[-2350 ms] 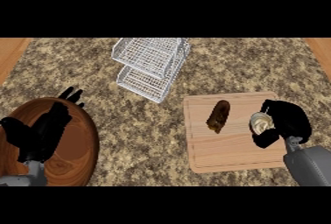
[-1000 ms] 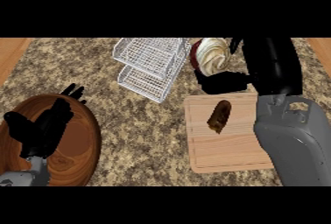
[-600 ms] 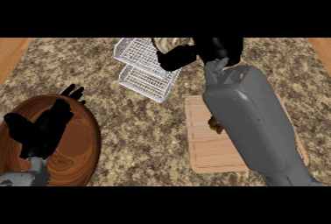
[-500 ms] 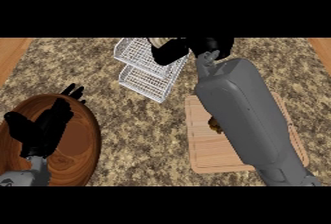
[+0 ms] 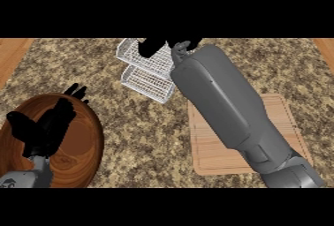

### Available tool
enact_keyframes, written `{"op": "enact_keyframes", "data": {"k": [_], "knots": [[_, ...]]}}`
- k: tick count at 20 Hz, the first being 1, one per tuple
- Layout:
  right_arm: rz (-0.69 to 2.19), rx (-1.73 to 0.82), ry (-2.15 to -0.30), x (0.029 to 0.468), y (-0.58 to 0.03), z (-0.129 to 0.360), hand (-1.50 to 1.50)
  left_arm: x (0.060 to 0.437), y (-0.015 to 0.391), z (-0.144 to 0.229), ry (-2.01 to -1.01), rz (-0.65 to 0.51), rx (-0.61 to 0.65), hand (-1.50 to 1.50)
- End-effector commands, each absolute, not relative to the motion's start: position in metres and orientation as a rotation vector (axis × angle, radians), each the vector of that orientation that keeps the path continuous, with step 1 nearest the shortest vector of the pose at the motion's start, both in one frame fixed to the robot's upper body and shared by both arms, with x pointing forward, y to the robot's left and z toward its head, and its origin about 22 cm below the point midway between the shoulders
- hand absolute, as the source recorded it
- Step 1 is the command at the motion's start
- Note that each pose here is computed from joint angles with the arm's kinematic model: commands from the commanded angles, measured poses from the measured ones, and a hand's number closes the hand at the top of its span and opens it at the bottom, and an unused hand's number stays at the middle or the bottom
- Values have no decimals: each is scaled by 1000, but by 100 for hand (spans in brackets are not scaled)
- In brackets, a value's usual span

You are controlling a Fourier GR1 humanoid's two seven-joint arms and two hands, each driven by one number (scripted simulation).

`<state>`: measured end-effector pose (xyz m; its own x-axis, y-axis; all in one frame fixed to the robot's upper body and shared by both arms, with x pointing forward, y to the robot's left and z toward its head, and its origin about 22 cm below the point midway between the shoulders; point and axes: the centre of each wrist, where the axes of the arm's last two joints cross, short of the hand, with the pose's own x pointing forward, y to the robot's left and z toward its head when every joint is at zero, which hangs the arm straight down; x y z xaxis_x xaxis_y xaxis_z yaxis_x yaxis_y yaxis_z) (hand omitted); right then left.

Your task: Pick the cupcake from the cutting board and place it in the tiered basket

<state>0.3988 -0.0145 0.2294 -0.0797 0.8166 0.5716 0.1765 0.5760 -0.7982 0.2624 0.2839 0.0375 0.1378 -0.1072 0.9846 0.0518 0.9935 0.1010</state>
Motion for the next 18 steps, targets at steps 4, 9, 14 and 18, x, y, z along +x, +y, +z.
{"op": "enact_keyframes", "data": {"k": [4,9,14,18], "knots": [[691,-891,-1588,425,-13,216,150,268,292,38,-1440,-112,52,0],[639,-952,-1570,434,-14,192,150,267,258,43,-1441,-131,29,0],[592,-1035,-1617,438,-13,185,150,258,286,41,-1439,-144,25,0],[432,-983,-1689,442,-22,175,150,258,269,41,-1438,-147,24,0]]}}
